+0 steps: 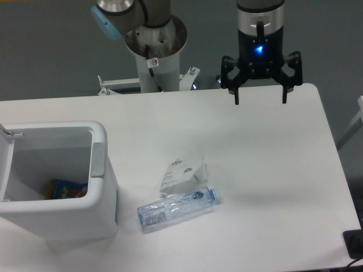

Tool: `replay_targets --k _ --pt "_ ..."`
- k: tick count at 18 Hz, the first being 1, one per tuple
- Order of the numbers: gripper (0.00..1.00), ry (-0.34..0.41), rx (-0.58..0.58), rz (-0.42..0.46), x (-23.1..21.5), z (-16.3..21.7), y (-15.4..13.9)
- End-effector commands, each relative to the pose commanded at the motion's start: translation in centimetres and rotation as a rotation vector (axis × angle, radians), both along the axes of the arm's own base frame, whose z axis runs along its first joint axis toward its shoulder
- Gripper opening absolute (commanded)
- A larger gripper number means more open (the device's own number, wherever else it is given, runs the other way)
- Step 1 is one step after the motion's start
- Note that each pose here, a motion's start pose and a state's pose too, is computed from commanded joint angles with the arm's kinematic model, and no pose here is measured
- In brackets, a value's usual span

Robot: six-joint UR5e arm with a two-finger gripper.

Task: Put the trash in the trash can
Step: 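Lower the open gripper toward the white crumpled wrapper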

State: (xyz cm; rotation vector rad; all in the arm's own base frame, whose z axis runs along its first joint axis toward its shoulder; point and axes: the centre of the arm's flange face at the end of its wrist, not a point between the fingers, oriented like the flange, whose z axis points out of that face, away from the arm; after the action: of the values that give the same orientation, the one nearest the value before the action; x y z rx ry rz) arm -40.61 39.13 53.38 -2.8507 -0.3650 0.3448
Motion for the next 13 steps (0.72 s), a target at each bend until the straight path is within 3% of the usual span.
replay_targets --k 7,10,13 --pt "1.0 0.008 0.005 -0.012 0.4 -2.5 0.6" --pt "1.0 0.019 0.019 -0.046 1.8 -5.1 2.2" --pt "1.0 0.008 0.043 0.0 2.6 -7.8 3.0"
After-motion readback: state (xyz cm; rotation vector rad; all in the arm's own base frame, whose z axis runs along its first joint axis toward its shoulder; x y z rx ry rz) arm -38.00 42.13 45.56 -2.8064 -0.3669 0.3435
